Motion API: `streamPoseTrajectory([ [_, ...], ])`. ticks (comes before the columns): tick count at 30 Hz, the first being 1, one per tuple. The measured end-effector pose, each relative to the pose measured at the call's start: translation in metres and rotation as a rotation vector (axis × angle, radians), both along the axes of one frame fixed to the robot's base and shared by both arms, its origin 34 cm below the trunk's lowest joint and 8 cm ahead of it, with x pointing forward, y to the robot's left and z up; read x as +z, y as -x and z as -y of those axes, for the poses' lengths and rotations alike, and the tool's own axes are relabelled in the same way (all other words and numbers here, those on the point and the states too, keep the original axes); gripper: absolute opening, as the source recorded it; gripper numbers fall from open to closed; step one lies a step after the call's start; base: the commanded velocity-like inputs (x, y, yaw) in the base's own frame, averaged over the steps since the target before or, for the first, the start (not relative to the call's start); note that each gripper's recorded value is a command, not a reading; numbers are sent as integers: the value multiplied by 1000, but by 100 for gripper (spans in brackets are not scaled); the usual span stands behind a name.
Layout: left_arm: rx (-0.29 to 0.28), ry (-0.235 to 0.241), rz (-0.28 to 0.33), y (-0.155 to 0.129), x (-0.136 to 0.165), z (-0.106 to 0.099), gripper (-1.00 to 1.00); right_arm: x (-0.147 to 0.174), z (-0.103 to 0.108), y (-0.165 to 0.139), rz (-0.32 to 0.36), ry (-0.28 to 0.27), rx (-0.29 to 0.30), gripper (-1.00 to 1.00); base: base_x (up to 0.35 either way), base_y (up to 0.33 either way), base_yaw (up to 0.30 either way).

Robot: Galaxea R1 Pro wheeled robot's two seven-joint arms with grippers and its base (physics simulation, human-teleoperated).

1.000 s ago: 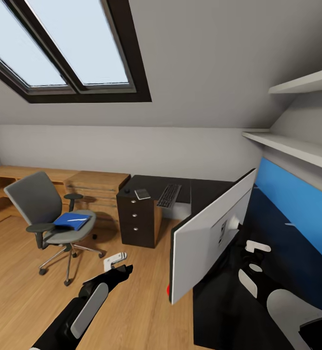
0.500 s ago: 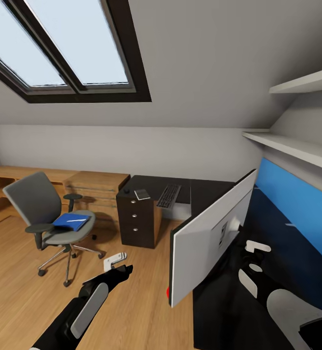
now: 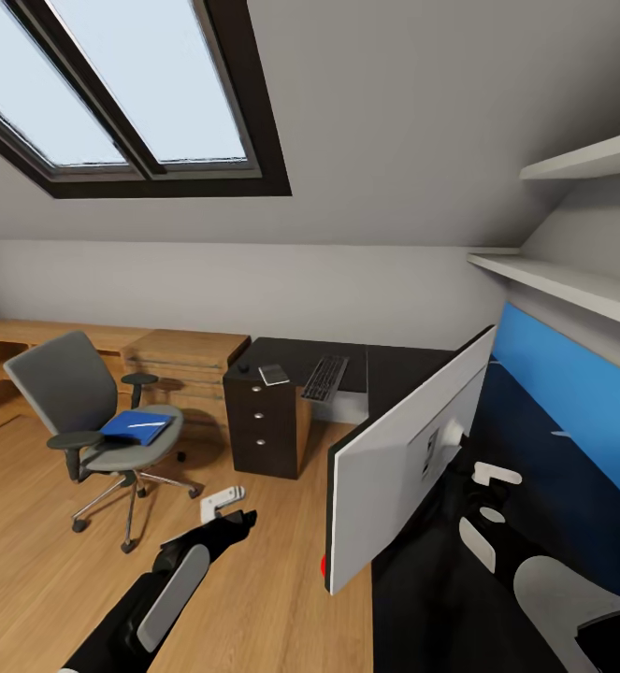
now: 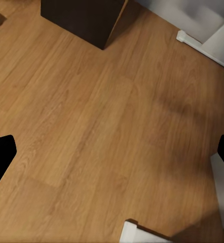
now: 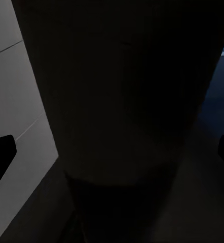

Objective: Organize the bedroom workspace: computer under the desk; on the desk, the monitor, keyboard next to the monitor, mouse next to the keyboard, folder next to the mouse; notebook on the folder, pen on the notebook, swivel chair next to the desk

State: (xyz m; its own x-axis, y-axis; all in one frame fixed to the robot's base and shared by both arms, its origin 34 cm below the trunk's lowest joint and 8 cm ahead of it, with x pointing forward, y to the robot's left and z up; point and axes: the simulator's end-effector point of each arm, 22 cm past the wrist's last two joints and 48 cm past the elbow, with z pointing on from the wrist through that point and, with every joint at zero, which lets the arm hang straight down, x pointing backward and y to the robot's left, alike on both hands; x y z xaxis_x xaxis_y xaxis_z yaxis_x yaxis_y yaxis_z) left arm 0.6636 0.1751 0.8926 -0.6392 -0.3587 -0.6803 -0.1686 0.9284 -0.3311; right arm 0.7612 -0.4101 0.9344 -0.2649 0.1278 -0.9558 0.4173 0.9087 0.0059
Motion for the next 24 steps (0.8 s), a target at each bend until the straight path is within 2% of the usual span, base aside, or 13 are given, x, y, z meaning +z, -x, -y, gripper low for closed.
streamPoseTrajectory([
  [1,-1,0,0,0,0,0,100,0,0,0,0,0,0,100,0,0,0],
  [2,-4,-2,-1,1,-1,2,100,0,0,0,1,0,0,-100,0,0,0],
  [24,-8,-4,-1,1,-1,3,100,1,2,0,2,0,-4,-100,0,0,0],
])
